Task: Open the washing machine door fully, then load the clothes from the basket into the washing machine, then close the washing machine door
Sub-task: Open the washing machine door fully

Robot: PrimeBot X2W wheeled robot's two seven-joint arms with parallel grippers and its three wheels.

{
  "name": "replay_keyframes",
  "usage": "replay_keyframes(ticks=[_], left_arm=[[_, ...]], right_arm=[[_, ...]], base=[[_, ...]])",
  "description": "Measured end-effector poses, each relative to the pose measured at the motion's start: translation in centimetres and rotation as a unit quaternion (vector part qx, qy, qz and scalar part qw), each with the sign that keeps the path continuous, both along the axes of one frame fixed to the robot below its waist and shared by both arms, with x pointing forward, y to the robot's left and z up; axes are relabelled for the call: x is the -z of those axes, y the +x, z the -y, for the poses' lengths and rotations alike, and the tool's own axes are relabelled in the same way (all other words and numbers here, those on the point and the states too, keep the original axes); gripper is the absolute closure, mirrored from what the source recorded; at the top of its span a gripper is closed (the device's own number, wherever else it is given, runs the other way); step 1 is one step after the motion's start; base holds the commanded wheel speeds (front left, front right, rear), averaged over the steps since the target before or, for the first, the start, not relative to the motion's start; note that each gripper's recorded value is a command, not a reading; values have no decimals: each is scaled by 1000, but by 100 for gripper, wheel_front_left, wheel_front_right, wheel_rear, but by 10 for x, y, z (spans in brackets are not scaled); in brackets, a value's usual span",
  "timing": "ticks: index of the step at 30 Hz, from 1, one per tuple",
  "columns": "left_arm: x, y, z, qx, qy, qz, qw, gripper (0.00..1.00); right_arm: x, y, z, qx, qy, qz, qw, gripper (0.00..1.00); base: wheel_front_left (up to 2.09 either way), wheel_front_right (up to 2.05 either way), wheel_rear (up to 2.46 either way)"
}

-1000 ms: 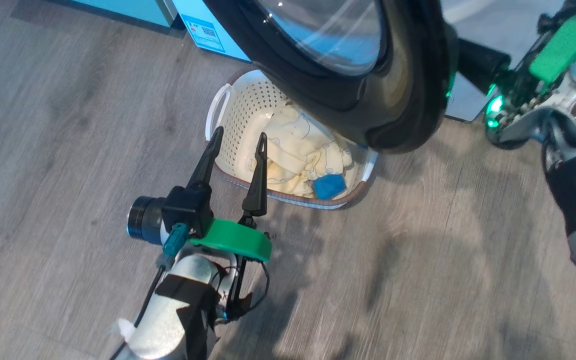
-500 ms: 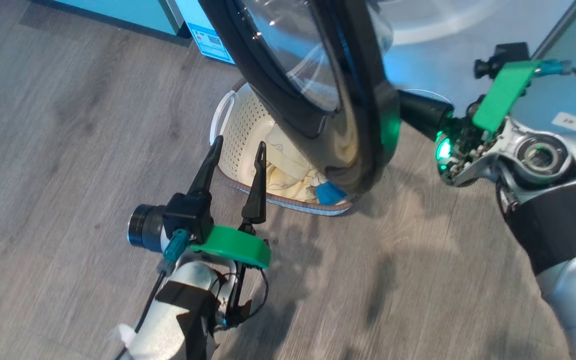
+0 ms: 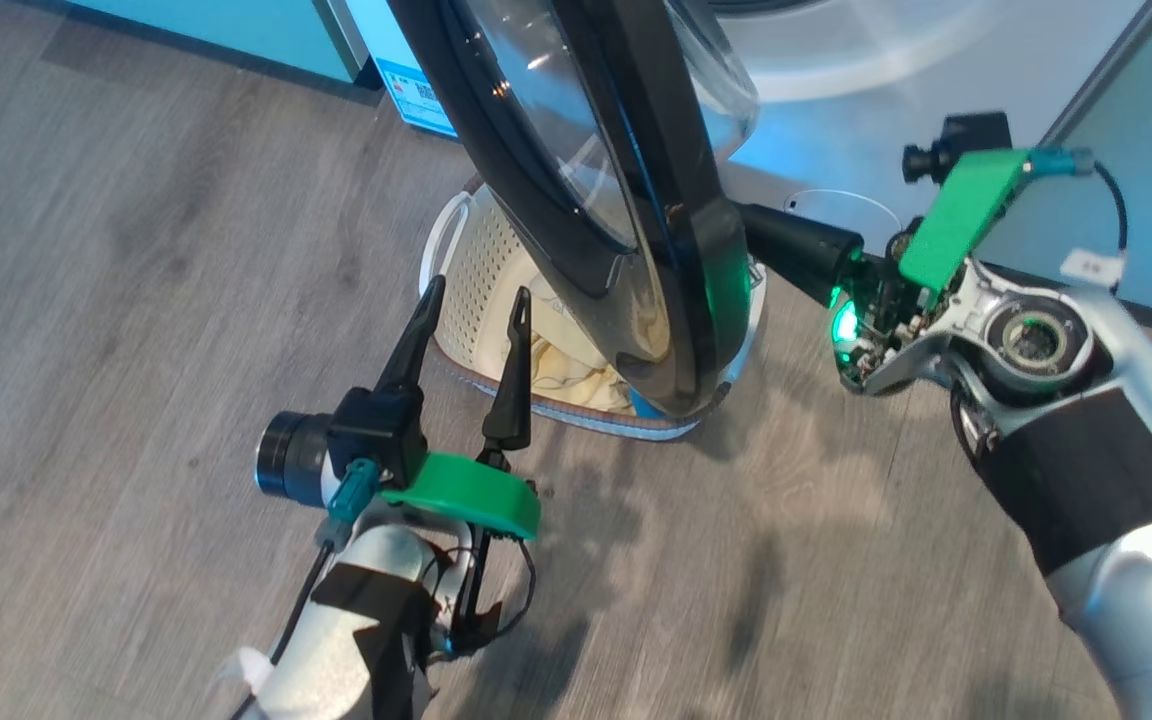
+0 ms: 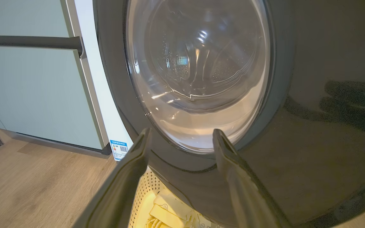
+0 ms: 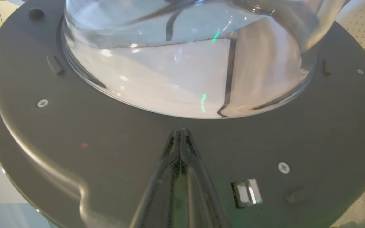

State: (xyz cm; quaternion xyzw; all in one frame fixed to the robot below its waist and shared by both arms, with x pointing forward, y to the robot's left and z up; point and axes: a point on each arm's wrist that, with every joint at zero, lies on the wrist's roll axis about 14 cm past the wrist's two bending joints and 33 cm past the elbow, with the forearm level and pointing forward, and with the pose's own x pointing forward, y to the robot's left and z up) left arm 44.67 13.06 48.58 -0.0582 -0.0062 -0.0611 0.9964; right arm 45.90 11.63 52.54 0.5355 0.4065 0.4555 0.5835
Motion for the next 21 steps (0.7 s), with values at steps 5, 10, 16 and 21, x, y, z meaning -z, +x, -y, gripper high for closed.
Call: replay_keyframes(ticks=[5, 10, 16, 21], left_arm=[[-2, -4, 1, 1, -1, 2, 1000, 0], [0, -10, 3, 1, -4, -4, 1000, 0], [-3, -8, 8, 11, -4, 1, 1000, 0], [-2, -6, 14, 21, -3, 1, 1000, 0]], right_arm=[[2, 17, 17, 94, 11, -15, 995, 100], [-15, 45, 54, 224, 35, 5, 974, 100], [-23, 61, 114, 353, 15, 62, 933, 0], [-18, 60, 162, 436, -46, 131, 889, 0]], base=[[0, 0, 0], [0, 0, 0], [0, 0, 0], [0, 0, 0]])
